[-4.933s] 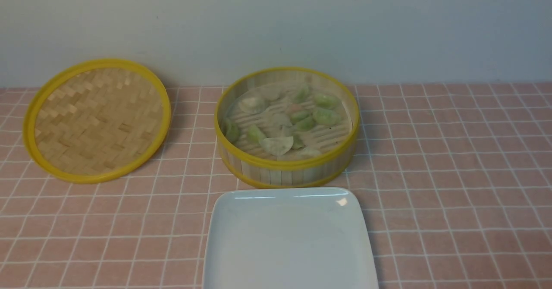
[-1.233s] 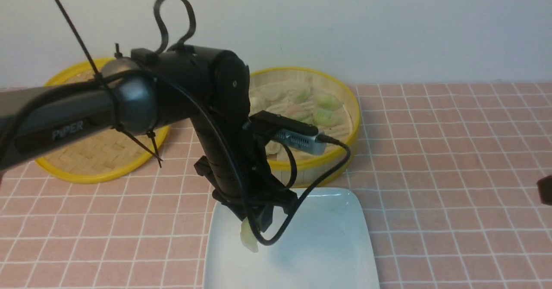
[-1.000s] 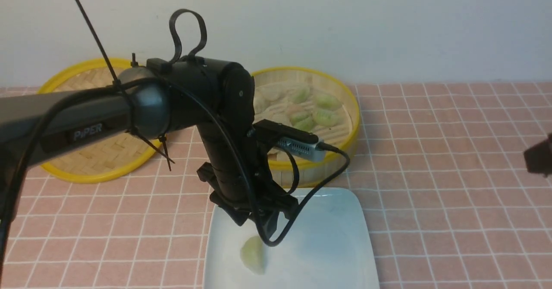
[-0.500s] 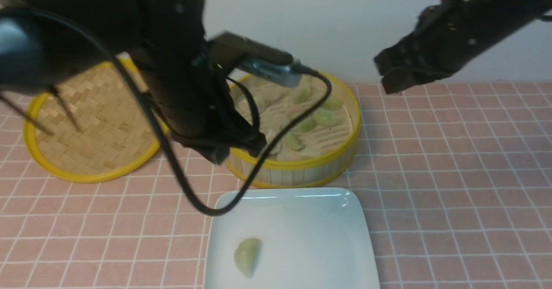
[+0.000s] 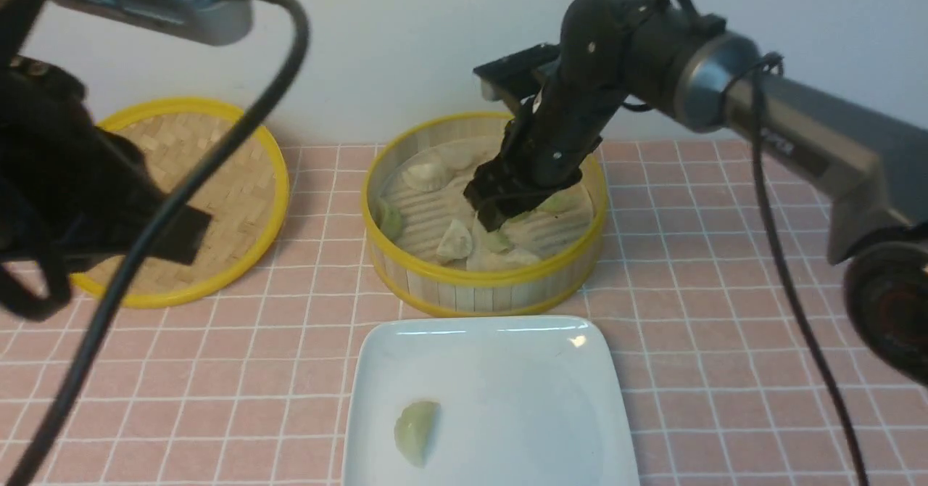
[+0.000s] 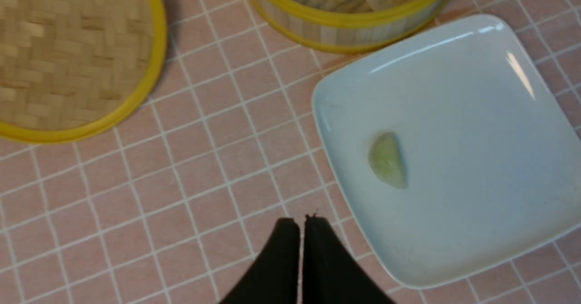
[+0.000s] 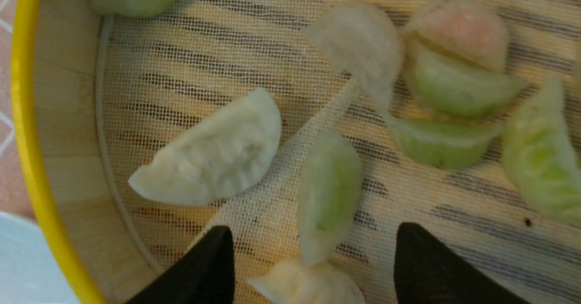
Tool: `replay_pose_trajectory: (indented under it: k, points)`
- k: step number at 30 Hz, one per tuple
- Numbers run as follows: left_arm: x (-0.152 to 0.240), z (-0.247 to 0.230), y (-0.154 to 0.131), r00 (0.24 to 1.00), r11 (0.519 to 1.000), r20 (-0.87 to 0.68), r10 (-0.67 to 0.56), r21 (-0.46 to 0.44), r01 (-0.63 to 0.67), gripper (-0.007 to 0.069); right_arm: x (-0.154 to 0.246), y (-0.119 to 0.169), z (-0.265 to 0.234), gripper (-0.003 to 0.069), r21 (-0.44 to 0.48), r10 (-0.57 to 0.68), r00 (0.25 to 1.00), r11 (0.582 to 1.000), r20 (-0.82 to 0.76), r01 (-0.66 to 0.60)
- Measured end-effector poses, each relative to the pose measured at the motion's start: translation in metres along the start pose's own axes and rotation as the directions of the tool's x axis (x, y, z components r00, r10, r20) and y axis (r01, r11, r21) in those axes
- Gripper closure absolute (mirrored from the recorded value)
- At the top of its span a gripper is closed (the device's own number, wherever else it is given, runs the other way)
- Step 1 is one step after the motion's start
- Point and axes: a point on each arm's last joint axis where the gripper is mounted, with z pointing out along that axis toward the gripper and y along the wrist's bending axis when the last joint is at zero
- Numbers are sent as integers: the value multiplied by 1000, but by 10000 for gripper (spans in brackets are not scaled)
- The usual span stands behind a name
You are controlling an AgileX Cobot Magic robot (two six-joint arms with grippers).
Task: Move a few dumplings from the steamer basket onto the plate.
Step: Use the right arm to grab a dumpling from inside the steamer
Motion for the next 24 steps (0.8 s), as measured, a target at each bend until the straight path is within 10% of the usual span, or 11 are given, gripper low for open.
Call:
replay_pose_trajectory:
  k: [8, 14, 24]
  points:
    - [16, -26, 17, 994, 994, 100, -37, -96, 47, 631, 5, -2, 44, 224, 31, -27, 999, 999, -20, 28]
    - [19, -32, 20, 991, 993, 124, -41, -107, 54, 631, 3, -4, 41, 479, 54, -42, 999, 998, -10, 42]
    - [19, -32, 21, 991, 992, 124, -39, -113, 53, 631, -10, 15, -89, 467, 48, -45, 995, 998, 90, 41]
